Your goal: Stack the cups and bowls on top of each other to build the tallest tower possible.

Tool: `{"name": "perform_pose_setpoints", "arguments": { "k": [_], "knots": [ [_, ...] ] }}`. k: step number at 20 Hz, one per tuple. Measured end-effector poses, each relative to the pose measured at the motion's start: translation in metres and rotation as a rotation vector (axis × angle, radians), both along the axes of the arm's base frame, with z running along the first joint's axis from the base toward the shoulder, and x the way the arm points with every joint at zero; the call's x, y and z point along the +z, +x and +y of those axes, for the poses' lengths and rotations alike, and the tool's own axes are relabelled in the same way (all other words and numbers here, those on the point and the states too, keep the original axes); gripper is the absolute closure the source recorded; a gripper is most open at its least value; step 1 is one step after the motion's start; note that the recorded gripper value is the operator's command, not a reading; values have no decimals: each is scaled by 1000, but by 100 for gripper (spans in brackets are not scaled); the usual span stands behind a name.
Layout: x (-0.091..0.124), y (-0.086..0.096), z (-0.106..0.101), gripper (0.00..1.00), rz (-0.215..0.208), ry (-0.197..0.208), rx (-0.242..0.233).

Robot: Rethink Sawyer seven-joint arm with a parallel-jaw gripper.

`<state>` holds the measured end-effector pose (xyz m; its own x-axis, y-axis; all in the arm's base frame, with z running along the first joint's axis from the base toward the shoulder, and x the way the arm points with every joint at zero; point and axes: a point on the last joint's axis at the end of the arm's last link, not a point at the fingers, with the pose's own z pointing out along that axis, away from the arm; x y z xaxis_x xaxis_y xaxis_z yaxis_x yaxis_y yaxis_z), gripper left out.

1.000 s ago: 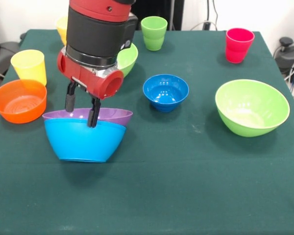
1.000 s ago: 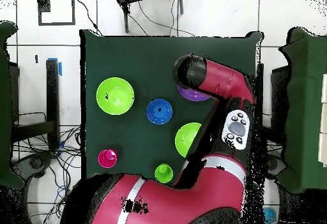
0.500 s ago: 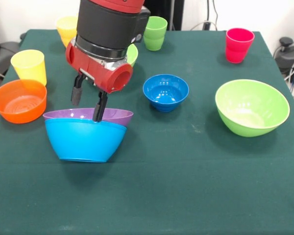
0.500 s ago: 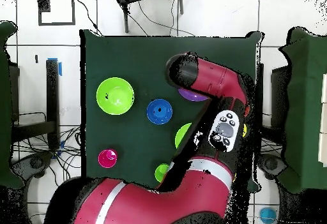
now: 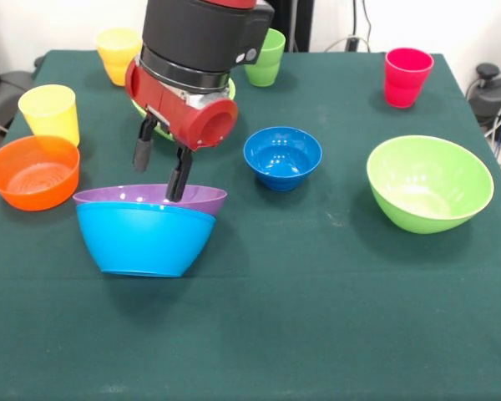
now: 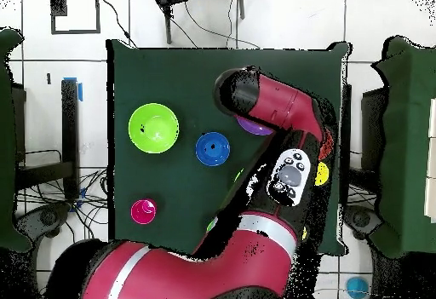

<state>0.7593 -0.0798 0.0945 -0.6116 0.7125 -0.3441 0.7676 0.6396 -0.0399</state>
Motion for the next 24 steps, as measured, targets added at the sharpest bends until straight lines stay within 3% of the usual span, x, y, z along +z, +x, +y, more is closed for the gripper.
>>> {"name": "perform_pose_setpoints", "arguments": {
  "k": [3, 4, 11, 16, 19, 24],
  "knots": [
    [1, 0, 0, 0, -11, 8, -62],
    [0, -2, 0, 0, -12, 13, -102],
    [-12, -10, -5, 0, -8, 11, -214],
    [-19, -17, -10, 0, 9, -12, -234],
    [-23, -21, -14, 0, 41, -28, -253],
    [-31, -16, -23, 0, 77, -36, -298]
  ]
}}
